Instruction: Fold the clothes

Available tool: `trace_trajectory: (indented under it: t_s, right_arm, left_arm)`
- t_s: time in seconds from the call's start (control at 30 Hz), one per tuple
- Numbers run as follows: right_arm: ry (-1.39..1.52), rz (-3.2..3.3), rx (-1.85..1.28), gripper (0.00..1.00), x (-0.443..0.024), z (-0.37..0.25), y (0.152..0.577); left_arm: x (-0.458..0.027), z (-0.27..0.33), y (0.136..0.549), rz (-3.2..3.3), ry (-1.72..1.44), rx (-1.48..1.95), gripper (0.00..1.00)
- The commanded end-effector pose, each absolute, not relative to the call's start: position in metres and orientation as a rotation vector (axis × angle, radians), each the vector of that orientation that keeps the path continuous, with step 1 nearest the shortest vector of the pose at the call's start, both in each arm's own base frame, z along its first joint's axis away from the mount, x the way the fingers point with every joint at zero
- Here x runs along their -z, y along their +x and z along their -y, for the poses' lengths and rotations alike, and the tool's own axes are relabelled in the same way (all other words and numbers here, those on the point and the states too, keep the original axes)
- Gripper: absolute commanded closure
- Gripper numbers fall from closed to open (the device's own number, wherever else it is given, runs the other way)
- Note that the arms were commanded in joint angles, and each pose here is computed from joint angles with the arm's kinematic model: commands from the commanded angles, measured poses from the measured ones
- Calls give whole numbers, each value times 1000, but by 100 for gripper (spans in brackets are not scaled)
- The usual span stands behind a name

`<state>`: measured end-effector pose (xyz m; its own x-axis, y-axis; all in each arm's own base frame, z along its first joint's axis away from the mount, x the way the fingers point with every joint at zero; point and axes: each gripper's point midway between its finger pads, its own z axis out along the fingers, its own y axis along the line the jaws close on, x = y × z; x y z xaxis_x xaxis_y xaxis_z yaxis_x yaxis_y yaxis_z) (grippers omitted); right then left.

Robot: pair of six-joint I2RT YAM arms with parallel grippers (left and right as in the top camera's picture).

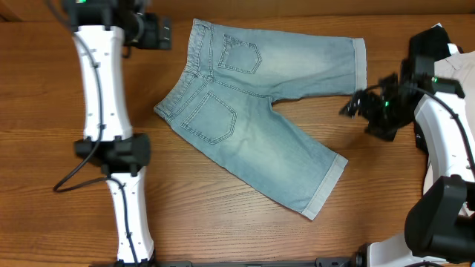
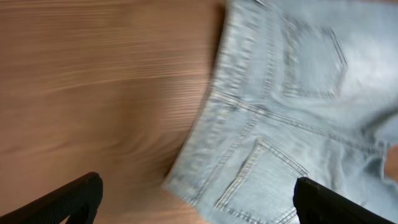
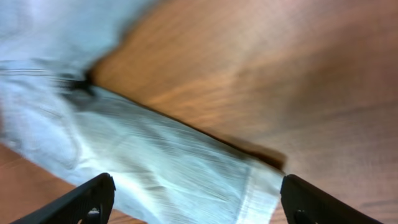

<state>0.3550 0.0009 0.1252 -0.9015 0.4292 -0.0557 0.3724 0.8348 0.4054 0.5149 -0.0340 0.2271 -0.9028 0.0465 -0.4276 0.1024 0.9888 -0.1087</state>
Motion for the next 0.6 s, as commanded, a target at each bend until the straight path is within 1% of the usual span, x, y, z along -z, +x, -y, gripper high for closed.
trace_trajectory:
  t_s: [0.0, 0.07, 0.17, 0.27, 0.5, 0.57]
  right_arm:
    - [480, -2797, -615, 5, -160, -16, 371]
    - [460, -2786, -605, 0, -162, -16, 375]
    - [475, -2799, -531, 0, -158, -8, 374]
    - [497, -2826, -464, 0, -154, 0, 368]
    - [512, -2847, -413, 0, -151, 5, 364]
    - [512, -2846, -400, 0, -151, 6, 364]
  left_arm:
    - [-188, 89, 525, -2699, 441, 279, 0]
    - [-171, 106, 530, -2700, 508, 283, 0]
    - [-148, 132, 539, -2690, 571, 293, 0]
    - [-135, 151, 547, -2668, 610, 301, 0]
    - [-100, 161, 550, -2716, 599, 320, 0]
    - [-82, 169, 545, -2752, 603, 406, 0]
